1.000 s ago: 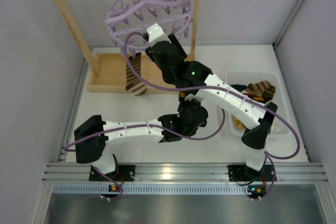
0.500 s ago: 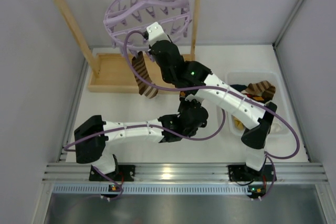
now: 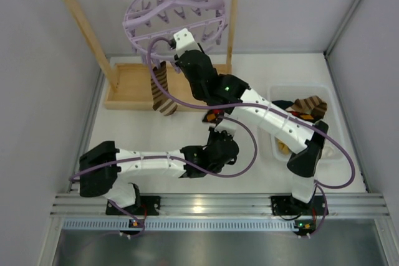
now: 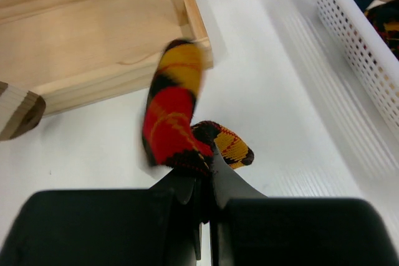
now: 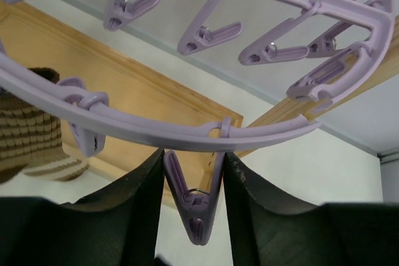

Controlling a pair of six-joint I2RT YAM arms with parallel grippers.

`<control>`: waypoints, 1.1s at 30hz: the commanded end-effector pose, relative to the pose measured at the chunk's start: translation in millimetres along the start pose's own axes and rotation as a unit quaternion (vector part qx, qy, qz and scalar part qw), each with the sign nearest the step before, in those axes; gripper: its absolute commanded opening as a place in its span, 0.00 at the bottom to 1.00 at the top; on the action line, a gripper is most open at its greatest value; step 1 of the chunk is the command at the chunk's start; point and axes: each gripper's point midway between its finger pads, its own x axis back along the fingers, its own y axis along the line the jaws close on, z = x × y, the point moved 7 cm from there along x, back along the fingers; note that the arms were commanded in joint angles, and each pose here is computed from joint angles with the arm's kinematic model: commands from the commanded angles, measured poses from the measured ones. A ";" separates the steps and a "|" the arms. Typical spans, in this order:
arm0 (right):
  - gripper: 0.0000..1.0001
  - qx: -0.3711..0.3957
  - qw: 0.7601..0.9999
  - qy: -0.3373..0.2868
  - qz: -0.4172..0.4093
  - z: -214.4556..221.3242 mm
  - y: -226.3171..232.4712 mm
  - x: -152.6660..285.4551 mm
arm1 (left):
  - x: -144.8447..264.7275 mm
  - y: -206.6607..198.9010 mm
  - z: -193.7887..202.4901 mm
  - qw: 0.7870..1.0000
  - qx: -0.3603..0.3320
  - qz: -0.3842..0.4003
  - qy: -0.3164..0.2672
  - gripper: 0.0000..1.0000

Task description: Remove the socks clipped to the hanger

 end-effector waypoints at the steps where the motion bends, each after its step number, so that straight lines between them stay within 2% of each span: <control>1: 0.40 -0.047 0.998 -0.028 -0.018 -18.0 -16.1 17.5 | 24.0 1.3 -17.7 0.997 0.060 0.052 -0.011 0.00; 5: 0.55 -0.055 0.997 -0.027 -0.036 -18.8 -27.1 34.9 | 43.4 12.5 -29.5 0.990 0.089 0.111 -0.009 0.00; 6: 0.65 -0.053 0.997 -0.020 -0.043 -14.5 -27.0 37.2 | 46.8 14.6 -28.8 0.988 0.088 0.123 -0.006 0.00; 9: 0.76 -0.052 0.996 -0.001 -0.066 -2.6 -36.4 54.3 | 58.5 15.0 -33.3 0.981 0.088 0.175 0.003 0.00; 11: 0.79 -0.065 0.994 -0.006 -0.093 -1.1 -50.1 75.4 | 63.2 13.0 -35.4 0.976 0.079 0.203 0.007 0.00; 13: 0.84 -0.051 0.993 0.013 -0.108 20.9 -54.7 86.6 | 67.7 10.4 -37.9 0.971 0.074 0.228 0.012 0.00; 14: 0.86 -0.084 0.991 -0.001 -0.104 18.2 -74.9 106.2 | 69.0 9.8 -40.3 0.969 0.075 0.236 0.010 0.00; 15: 0.88 -0.078 0.992 0.013 -0.101 35.4 -78.3 111.4 | 70.7 7.9 -42.4 0.966 0.075 0.247 0.010 0.00; 17: 0.90 -0.119 0.990 -0.005 -0.074 42.2 -114.9 143.5 | 73.2 3.1 -46.5 0.960 0.074 0.270 0.012 0.00; 19: 0.91 -0.136 0.990 0.017 -0.043 73.5 -132.2 160.0 | 74.0 -2.0 -53.2 0.954 0.078 0.290 0.014 0.00; 20: 0.92 -0.165 0.986 -0.005 -0.036 80.4 -155.8 182.9 | 74.1 -5.2 -55.0 0.951 0.079 0.300 0.016 0.00; 22: 0.93 -0.172 0.985 0.014 -0.001 113.3 -169.1 194.7 | 66.9 -12.2 -61.9 0.944 0.080 0.319 0.022 0.00; 24: 0.95 -0.199 0.980 0.005 0.015 132.3 -188.8 214.2 | 61.2 -18.1 -76.8 0.938 0.090 0.334 0.018 0.00; 25: 0.95 -0.200 0.979 0.009 0.029 141.2 -196.7 220.5 | 49.5 -23.4 -72.4 0.936 0.084 0.340 0.033 0.00; 28: 0.97 -0.229 0.972 -0.006 0.059 156.7 -219.8 239.5 | 28.8 -29.6 -94.7 0.935 0.093 0.342 0.024 0.00; 29: 0.97 -0.237 0.969 -0.011 0.064 161.7 -228.0 247.2 | 18.2 -40.7 -89.2 0.931 0.084 0.354 0.038 0.00; 30: 0.97 -0.241 0.968 -0.014 0.065 162.4 -232.0 250.8 | 12.9 -45.1 -109.7 0.928 0.091 0.361 0.021 0.00; 33: 0.98 -0.254 0.964 -0.026 0.072 163.2 -246.5 263.3 | -19.6 -62.0 -135.5 0.931 0.063 0.360 -0.010 0.00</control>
